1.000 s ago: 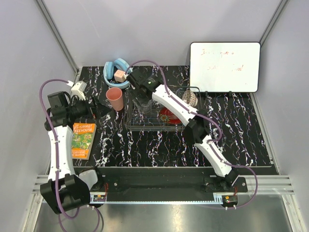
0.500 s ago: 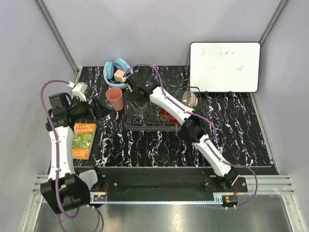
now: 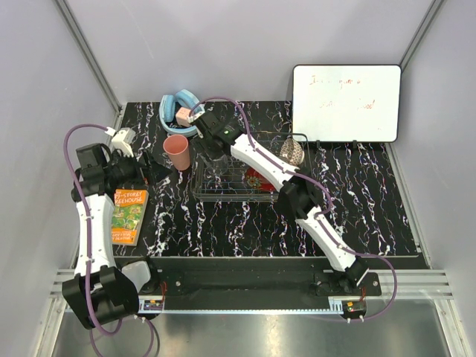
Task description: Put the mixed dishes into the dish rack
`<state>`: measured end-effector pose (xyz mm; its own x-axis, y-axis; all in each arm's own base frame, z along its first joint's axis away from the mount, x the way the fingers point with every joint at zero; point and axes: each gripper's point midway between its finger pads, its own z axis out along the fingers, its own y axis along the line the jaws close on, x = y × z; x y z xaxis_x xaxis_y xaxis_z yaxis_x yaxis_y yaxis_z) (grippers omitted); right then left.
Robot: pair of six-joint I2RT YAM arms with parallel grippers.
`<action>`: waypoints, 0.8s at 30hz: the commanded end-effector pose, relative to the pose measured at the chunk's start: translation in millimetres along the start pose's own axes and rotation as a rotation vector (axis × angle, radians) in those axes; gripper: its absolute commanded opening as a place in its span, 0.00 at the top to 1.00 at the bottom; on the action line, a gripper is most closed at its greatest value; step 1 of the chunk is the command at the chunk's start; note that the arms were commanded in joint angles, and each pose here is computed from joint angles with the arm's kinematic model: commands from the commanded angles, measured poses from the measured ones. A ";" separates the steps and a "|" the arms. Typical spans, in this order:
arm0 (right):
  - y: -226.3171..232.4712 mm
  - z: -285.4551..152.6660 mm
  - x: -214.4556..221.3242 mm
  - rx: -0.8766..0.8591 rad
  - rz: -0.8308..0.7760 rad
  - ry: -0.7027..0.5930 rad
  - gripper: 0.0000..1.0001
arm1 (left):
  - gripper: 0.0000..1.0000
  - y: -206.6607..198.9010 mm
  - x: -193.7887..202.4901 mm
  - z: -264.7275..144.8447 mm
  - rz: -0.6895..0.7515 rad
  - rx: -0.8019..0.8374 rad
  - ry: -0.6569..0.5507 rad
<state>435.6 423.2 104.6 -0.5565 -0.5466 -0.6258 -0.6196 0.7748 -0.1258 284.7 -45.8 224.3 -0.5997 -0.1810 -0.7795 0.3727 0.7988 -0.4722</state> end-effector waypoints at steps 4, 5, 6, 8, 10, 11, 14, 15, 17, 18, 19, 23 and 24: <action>-16.7 5.9 7.9 0.070 -0.012 0.002 0.74 | 0.01 10.5 -6.4 4.4 0.037 -0.022 -0.018; -17.1 5.9 7.3 0.072 -0.015 -0.001 0.65 | 0.01 10.8 -7.5 4.4 0.034 -0.021 -0.019; -17.0 5.5 7.7 0.072 -0.012 0.000 0.56 | 0.01 11.3 -7.4 4.7 0.033 -0.023 -0.018; -16.0 0.7 6.0 0.061 -0.010 -0.004 0.37 | 0.01 11.3 -8.5 4.4 0.035 -0.024 -0.020; -15.6 -4.8 4.0 0.055 -0.002 -0.010 0.19 | 0.01 12.1 -10.1 3.8 0.041 -0.030 -0.027; -14.1 -7.5 3.0 0.049 0.003 -0.013 0.01 | 0.01 12.5 -10.8 4.0 0.044 -0.034 -0.030; -11.5 -17.5 -0.1 0.034 0.014 -0.025 0.00 | 0.01 16.2 -16.4 4.1 0.057 -0.054 -0.049; -11.8 -19.3 0.5 0.034 0.014 -0.026 0.00 | 0.01 17.0 -17.8 4.5 0.059 -0.056 -0.052; -11.5 -30.8 -6.7 0.030 0.021 -0.047 0.00 | 0.01 19.9 -22.6 6.2 0.064 -0.064 -0.061; -11.0 -34.4 -8.7 0.024 0.024 -0.053 0.00 | 0.01 22.7 -22.4 8.1 0.058 -0.067 -0.057; -10.4 -42.2 -14.0 0.017 0.028 -0.068 0.00 | 0.01 24.8 -25.4 9.0 0.058 -0.075 -0.061; -12.4 -67.0 -30.0 0.015 0.035 -0.116 0.00 | 0.01 31.9 -32.5 21.7 0.094 -0.097 -0.060; -14.2 -73.1 -33.3 0.014 0.036 -0.125 0.00 | 0.01 36.4 -32.6 26.7 0.095 -0.108 -0.051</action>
<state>422.4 401.9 78.2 -0.5910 -0.5767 -0.5641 -0.6101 0.7770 -0.1551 308.3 -33.5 210.5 -0.5966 -0.1759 -0.7830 0.3326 0.8337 -0.4408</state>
